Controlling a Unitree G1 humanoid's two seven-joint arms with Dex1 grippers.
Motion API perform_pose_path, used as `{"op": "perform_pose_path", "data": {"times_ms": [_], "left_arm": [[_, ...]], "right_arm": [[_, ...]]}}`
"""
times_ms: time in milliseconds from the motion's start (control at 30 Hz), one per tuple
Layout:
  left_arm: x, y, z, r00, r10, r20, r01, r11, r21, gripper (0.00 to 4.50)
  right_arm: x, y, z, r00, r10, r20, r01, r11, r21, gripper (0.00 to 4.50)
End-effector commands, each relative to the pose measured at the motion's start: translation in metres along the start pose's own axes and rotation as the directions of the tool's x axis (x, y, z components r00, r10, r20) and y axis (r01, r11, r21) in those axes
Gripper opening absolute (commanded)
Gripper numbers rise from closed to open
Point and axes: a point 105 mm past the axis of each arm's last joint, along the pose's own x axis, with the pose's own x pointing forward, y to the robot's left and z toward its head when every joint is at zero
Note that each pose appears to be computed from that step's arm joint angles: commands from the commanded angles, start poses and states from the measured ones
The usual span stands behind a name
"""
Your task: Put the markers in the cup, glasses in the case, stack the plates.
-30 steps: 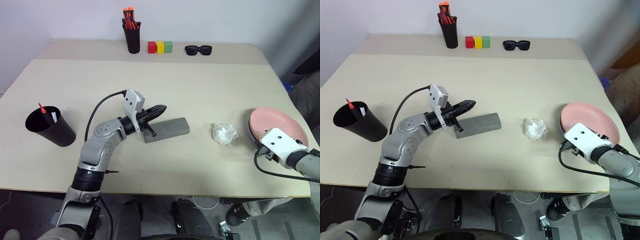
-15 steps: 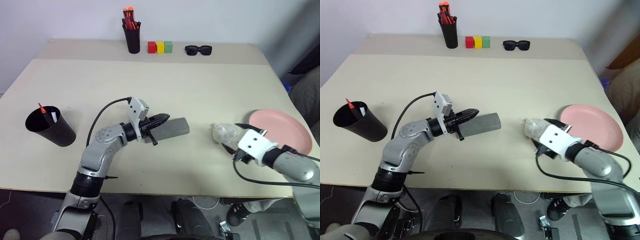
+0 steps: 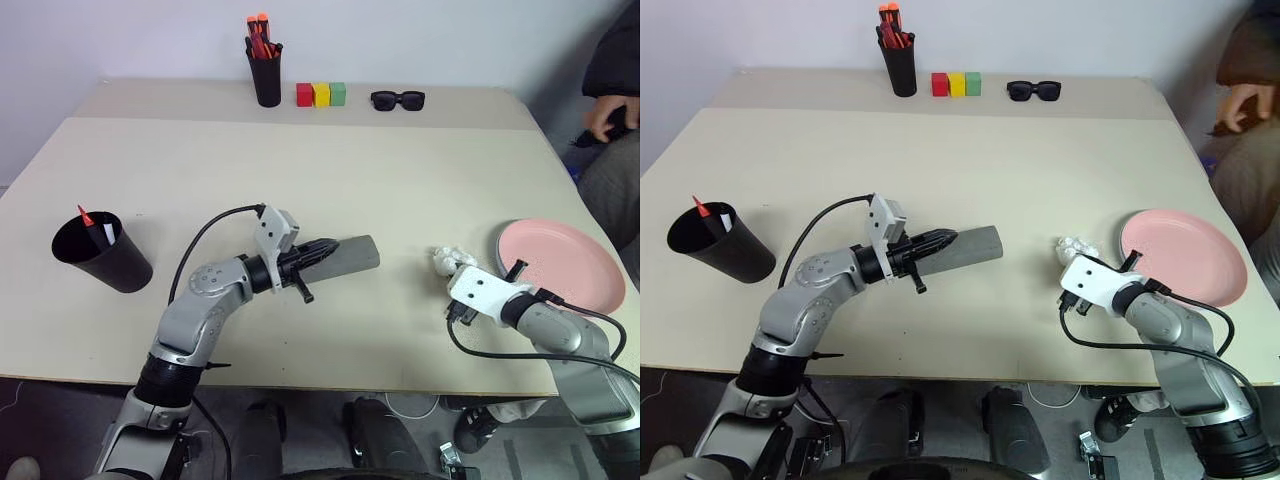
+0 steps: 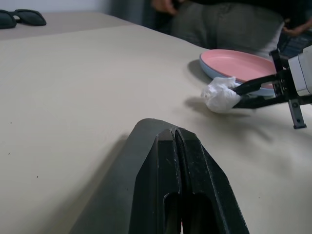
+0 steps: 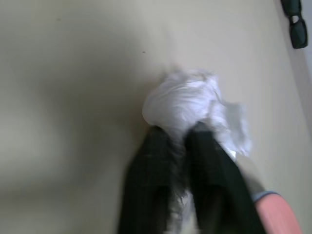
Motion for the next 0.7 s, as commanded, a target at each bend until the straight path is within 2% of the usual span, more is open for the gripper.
{"op": "perform_pose_path", "data": {"times_ms": [33, 167, 300, 400, 567, 700], "left_arm": [[0.005, -0.005, 0.009, 0.999, -0.021, 0.028, 0.02, 0.999, 0.036, 0.0], [0.008, -0.004, 0.008, 0.999, -0.027, 0.031, 0.026, 0.999, 0.03, 0.0], [0.012, -0.002, 0.004, 0.999, -0.027, 0.03, 0.026, 0.999, 0.031, 0.0], [0.01, 0.003, 0.001, 1.0, -0.001, 0.02, 0.0, 0.998, 0.065, 0.0], [0.002, 0.014, -0.001, 0.997, 0.069, 0.035, -0.072, 0.994, 0.081, 0.0], [-0.008, 0.035, -0.001, 0.971, 0.232, 0.058, -0.238, 0.963, 0.123, 0.0]], "right_arm": [[-0.015, -0.034, 0.01, 0.989, -0.144, 0.033, 0.146, 0.988, -0.051, 0.03], [-0.037, -0.068, 0.001, 0.95, -0.312, -0.016, 0.311, 0.948, -0.067, 0.03], [-0.057, -0.077, -0.045, 0.901, -0.37, -0.229, 0.354, 0.929, -0.107, 0.03], [-0.06, -0.076, -0.065, 0.882, -0.358, -0.305, 0.346, 0.933, -0.094, 1.1], [-0.054, -0.086, -0.063, 0.879, -0.386, -0.28, 0.377, 0.922, -0.089, 3.6], [-0.041, -0.095, -0.038, 0.916, -0.374, -0.146, 0.379, 0.925, 0.009, 3.6]]}}
